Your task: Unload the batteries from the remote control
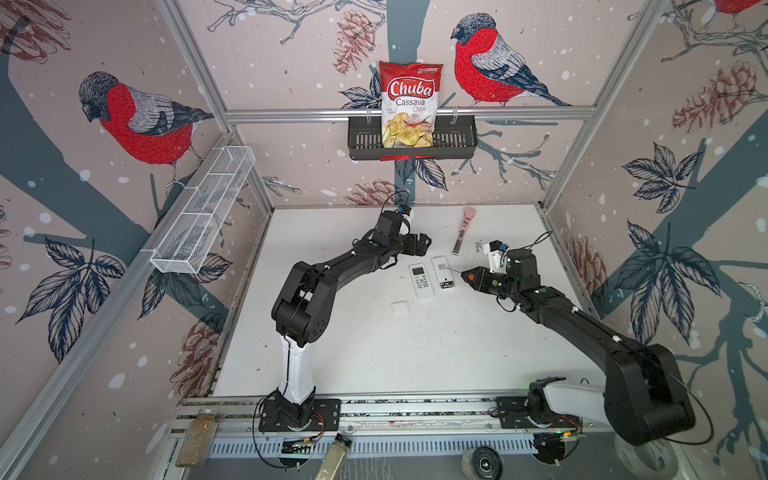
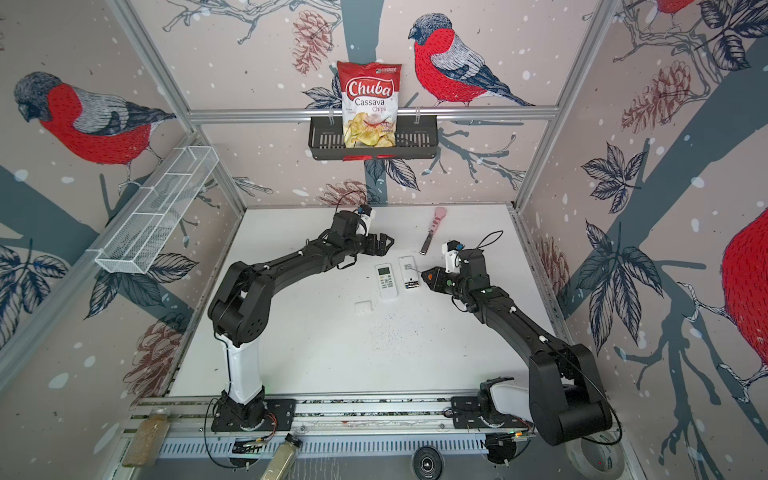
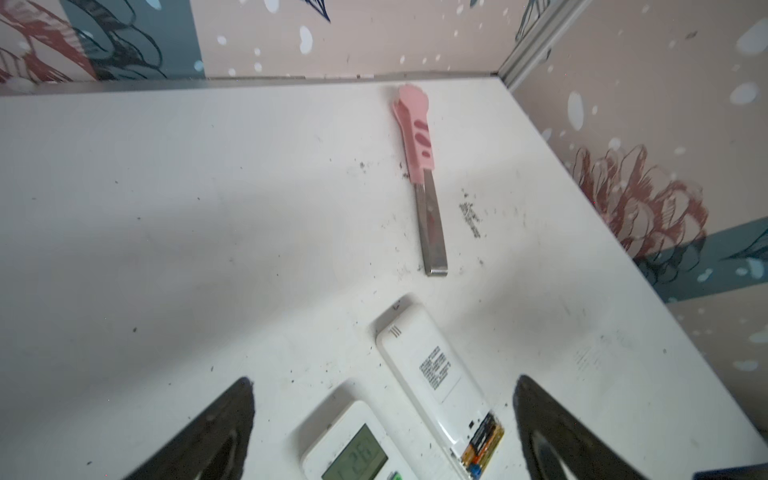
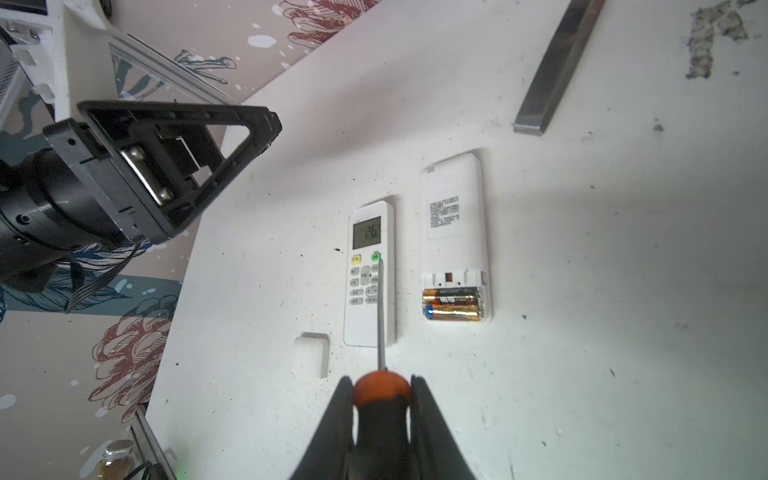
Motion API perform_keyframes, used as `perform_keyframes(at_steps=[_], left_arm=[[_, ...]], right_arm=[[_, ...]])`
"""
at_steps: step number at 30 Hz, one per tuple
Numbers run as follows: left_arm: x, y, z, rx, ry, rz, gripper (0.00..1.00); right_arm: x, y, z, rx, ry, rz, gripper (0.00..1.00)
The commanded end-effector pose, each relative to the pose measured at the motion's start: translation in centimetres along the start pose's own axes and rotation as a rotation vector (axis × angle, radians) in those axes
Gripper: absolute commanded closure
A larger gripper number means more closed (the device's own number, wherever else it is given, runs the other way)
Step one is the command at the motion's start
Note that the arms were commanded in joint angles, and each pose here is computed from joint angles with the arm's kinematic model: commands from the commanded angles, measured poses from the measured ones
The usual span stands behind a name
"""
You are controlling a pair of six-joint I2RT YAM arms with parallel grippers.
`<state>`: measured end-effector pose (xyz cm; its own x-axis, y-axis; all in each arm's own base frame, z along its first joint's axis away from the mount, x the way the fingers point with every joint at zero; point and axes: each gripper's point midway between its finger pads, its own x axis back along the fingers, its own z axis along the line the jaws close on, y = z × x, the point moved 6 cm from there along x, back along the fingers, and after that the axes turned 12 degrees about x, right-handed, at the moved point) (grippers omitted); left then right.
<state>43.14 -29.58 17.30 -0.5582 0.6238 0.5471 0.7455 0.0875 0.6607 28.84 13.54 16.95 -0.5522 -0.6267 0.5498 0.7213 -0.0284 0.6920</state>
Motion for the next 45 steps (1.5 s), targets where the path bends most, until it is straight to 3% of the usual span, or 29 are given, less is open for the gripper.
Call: perform_keyframes(at_steps=[1,8,14,45], left_arm=[[-1.0,-1.5,0.3,-0.082,0.058,0.082,0.08],[-4.0,-3.2,-0.6,-0.151,0.078,0.166,0.19],[-5.5,-4.1,-1.4,-0.179,0.061,0.195,0.39],[-9.3,-6.9,-1.2,-0.245,0.104,0.266,0.39]], right_arm=[[-0.2,-0.9,-0.7,0.013,-0.040,0.039,0.90],[-0.3,-2.1,-0.9,-0.007,-0.038,0.069,0.90],[-0.2,-3.2,-1.1,-0.015,-0.054,0.079,0.90],[-2.6,-3.6,-2.1,-0.014,-0.113,0.132,0.89]])
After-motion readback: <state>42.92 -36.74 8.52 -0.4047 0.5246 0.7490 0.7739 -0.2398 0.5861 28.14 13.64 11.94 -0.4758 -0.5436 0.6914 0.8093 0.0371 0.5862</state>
